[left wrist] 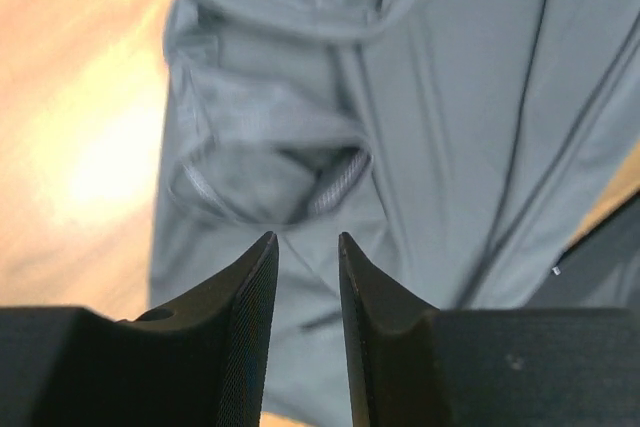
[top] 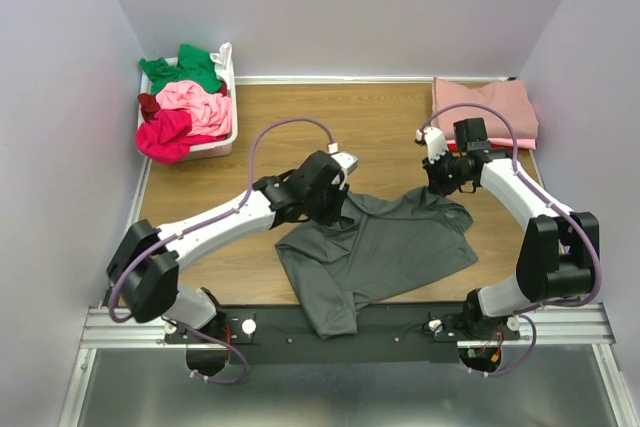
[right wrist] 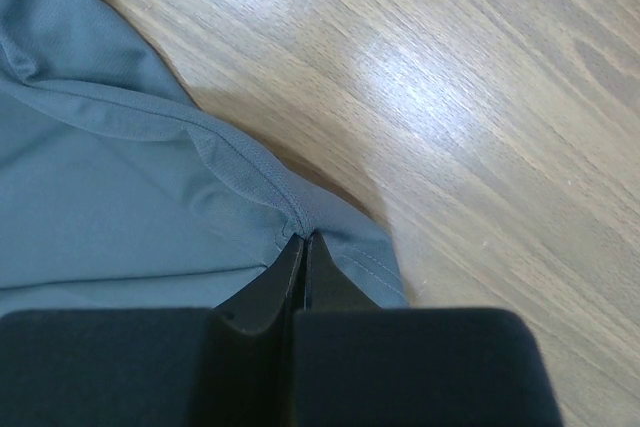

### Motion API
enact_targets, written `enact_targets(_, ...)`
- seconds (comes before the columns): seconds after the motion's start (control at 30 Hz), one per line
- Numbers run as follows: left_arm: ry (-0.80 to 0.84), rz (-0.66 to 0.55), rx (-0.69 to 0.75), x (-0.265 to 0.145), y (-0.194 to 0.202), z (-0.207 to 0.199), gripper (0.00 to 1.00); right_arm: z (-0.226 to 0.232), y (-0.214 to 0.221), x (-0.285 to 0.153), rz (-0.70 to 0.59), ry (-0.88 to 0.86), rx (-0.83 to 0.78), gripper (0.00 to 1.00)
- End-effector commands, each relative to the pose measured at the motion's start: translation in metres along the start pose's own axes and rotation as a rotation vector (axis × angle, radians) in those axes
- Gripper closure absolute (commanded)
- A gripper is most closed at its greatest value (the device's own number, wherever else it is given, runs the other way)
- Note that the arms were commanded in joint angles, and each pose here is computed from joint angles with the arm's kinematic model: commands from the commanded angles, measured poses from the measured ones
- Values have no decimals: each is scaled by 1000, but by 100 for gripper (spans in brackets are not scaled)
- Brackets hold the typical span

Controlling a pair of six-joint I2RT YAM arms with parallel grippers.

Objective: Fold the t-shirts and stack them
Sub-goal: Flatten the tshirt out

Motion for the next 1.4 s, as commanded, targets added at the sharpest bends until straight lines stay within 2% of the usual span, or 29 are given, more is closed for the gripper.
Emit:
enact_targets(0.0,83,-55,-194,-11,19,-16,61,0,4,5,-2,-21,15,95)
enact_targets(0.03,95,-88,-226,-12,17,-19,59,0,4,5,-2,-20,16,95)
enact_targets(0.13,121,-92,-353,-12,30,-24,56,1,5,5,0,-25,16,95)
enact_targets(0.23,116,-61,-442,-4,41,-26,55,1,4,5,-4,-25,16,95)
enact_targets(0.33,88,-67,-472,3,44,-22,53,2,5,4,-6,-27,16,95)
enact_targets(0.4,65,-71,-493,7,43,-20,45,1,5,3,-8,-26,16,95)
enact_targets(0.43,37,-68,-500,10,44,-15,44,2,5,4,-8,-27,15,95)
enact_targets(0.6,8,-59,-515,26,37,-11,44,2,5,4,-9,-30,15,95)
enact_targets(0.8,-121,60,-524,47,53,3,44,2,6,3,-13,-30,15,95)
enact_targets(1.13,-139,67,-488,54,52,7,46,2,6,3,-11,-29,17,95)
enact_targets(1.37,-179,121,-450,71,57,12,46,2,6,2,-15,-30,16,95)
Point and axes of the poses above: each gripper's point midway between its finger pads, its own x axis out along the fingers, its own z axis along the line the jaws close on, y = z × x, the point moved 3 cm from there along -x, back along the fingers, and after that the axes turned 11 degrees about x, right-handed, at the moved point
